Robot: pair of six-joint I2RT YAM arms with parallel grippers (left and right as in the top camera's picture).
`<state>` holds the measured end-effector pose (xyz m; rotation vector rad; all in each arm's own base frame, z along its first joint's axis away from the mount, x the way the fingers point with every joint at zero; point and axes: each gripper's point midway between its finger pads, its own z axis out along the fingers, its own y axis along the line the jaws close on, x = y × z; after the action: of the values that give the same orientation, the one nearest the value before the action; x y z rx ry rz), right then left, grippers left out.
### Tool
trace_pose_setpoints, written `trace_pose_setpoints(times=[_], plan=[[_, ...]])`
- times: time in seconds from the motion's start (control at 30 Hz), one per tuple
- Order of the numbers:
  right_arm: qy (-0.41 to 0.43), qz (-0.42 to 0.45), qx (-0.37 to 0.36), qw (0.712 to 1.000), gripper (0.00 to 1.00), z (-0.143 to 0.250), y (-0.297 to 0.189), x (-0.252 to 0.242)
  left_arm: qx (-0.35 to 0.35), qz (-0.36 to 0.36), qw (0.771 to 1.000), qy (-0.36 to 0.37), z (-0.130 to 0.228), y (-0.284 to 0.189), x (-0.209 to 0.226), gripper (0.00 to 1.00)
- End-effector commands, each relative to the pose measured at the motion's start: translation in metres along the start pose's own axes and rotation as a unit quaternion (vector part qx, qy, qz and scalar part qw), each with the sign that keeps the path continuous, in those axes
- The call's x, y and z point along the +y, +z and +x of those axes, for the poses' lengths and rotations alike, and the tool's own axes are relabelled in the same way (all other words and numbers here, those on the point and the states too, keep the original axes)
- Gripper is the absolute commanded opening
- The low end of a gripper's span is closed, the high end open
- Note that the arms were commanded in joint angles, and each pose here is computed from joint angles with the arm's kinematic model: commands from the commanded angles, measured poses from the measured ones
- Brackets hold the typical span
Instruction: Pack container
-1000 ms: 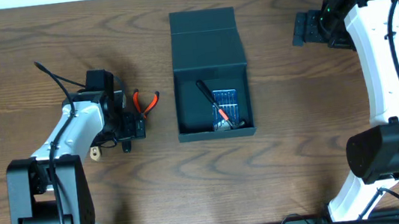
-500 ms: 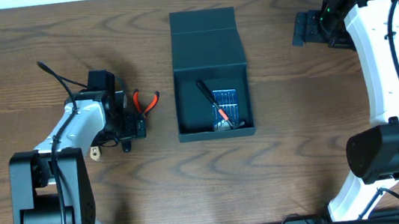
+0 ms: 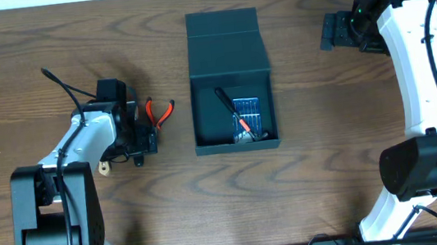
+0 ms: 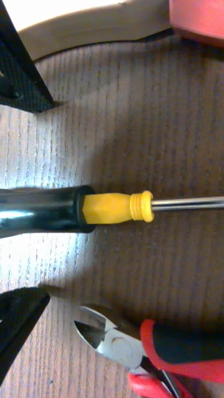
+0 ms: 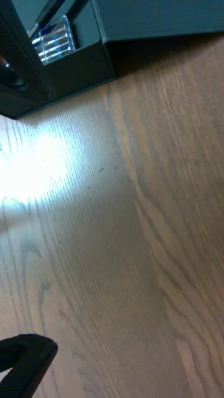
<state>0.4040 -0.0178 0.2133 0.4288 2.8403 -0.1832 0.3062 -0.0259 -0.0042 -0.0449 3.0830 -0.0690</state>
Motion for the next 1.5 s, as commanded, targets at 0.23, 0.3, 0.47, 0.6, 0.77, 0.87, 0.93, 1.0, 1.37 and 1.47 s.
trace_pose_setpoints(times=[0.23, 0.3, 0.47, 0.6, 0.77, 0.87, 0.93, 1.0, 1.37, 1.47], plan=[[0.009, 0.001, -0.013, 1.0, 0.99, -0.004, -0.007, -0.002, 0.032, 0.002, 0.999, -0.001, 0.019, 0.01, 0.0, 0.67], [0.009, 0.001, -0.013, 1.0, 0.99, -0.004, -0.007, -0.002, 0.035, 0.004, 0.999, -0.001, 0.021, 0.01, -0.001, 0.65], [0.009, 0.001, -0.013, 1.0, 0.99, -0.004, -0.007, -0.002, 0.039, 0.02, 0.999, -0.002, 0.022, 0.01, -0.006, 0.52], [0.009, 0.001, -0.013, 1.0, 0.99, -0.004, -0.007, -0.002, 0.04, 0.022, 0.999, -0.002, 0.023, 0.01, -0.007, 0.4], [0.009, 0.001, -0.012, 1.0, 0.99, -0.004, -0.007, -0.002, 0.041, 0.022, 0.999, -0.002, 0.023, 0.01, -0.007, 0.12], [0.009, 0.001, -0.013, 1.0, 0.99, -0.004, -0.007, -0.002, 0.042, 0.022, 0.999, -0.002, 0.024, 0.01, -0.007, 0.06], [0.009, 0.001, -0.013, 1.0, 0.99, -0.004, -0.007, -0.002, 0.041, 0.024, 0.999, -0.002, 0.024, 0.01, -0.008, 0.06], [0.009, 0.001, -0.013, 1.0, 0.99, -0.004, -0.007, -0.002, 0.042, 0.024, 0.999, -0.002, 0.024, 0.01, -0.008, 0.06], [0.009, 0.001, -0.013, 1.0, 0.99, -0.004, -0.007, -0.002, 0.017, 0.024, 1.0, 0.0, 0.014, -0.018, -0.009, 0.06], [0.009, 0.001, -0.013, 1.0, 0.99, -0.004, -0.007, -0.002, -0.017, 0.027, 0.999, 0.002, 0.003, -0.04, -0.011, 0.06]])
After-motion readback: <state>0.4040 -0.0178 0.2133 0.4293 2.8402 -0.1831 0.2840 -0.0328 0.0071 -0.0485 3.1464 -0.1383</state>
